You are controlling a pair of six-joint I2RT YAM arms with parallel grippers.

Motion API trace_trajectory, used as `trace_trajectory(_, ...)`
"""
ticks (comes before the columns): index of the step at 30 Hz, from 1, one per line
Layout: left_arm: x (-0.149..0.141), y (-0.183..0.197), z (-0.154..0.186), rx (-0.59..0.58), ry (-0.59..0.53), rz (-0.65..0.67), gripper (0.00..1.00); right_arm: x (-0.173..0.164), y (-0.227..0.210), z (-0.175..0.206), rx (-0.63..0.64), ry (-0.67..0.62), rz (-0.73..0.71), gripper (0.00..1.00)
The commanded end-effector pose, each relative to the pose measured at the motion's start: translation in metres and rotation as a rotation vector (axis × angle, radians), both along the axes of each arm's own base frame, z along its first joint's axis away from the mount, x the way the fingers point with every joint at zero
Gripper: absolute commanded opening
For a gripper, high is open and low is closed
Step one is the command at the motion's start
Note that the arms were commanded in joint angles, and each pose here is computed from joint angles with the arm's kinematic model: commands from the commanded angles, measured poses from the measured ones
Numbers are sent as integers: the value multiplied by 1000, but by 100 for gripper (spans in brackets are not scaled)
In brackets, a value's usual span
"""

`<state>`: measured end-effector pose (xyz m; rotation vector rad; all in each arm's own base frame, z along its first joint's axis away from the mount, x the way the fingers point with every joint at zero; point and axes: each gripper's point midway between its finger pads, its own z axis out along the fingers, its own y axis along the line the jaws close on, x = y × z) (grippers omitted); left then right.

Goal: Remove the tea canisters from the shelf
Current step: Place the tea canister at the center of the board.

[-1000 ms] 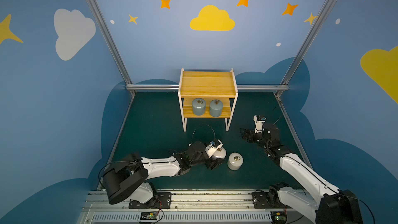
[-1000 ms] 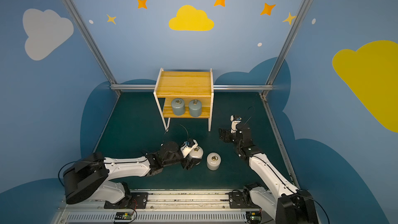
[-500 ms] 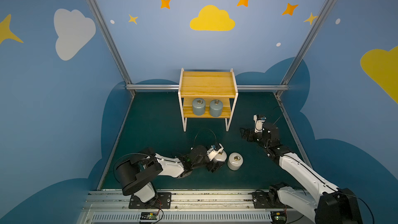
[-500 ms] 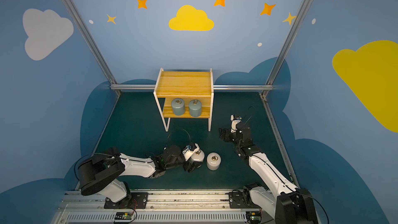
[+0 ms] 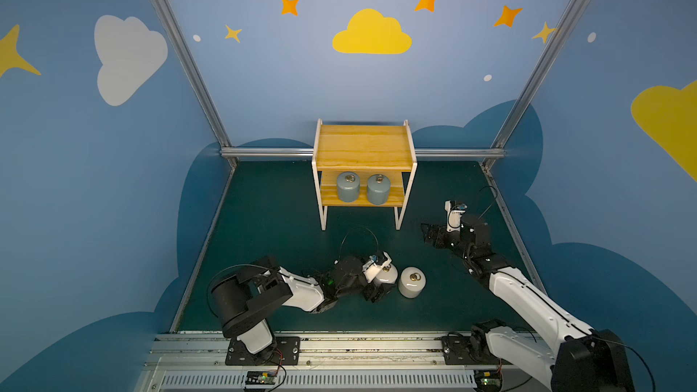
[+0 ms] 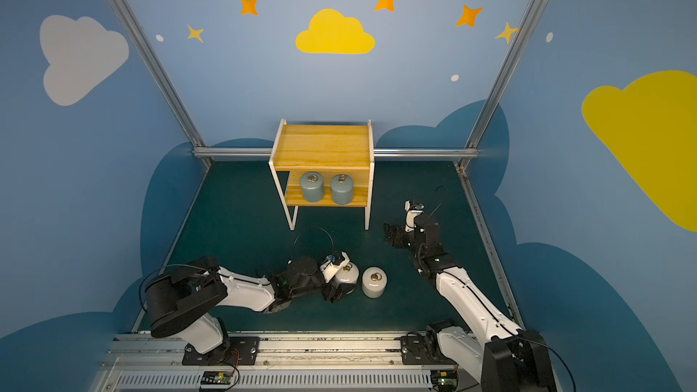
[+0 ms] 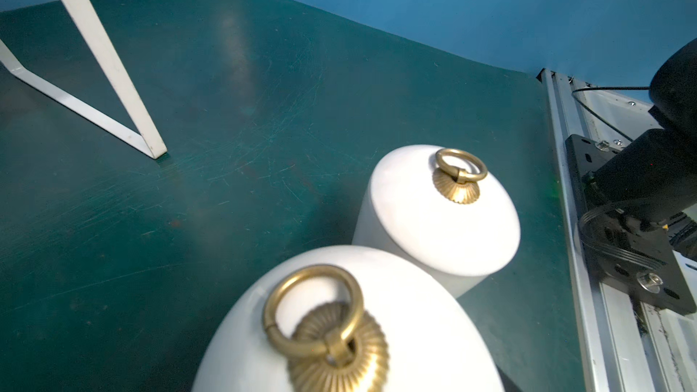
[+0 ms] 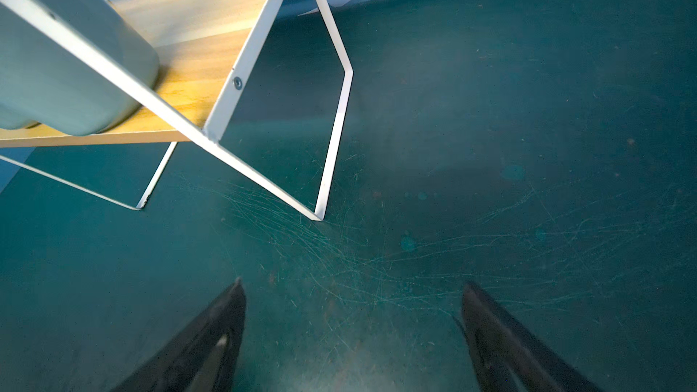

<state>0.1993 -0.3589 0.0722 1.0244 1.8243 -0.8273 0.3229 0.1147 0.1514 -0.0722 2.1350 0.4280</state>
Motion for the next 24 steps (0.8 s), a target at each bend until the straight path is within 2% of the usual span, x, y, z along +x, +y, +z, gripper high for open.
trace_trajectory(1,3,-7,18,-79,-42,0,46,0,-3,-2,-8,-9,-5,91)
trace_trajectory(12,1,-8,8,-75,-21,-7,49,-1,-4,-5,-9,-5,-8,91)
trace_trajectory(24,-2,-2,3,-57,-11,2,66,0,-7,-5,-7,-5,-15,91)
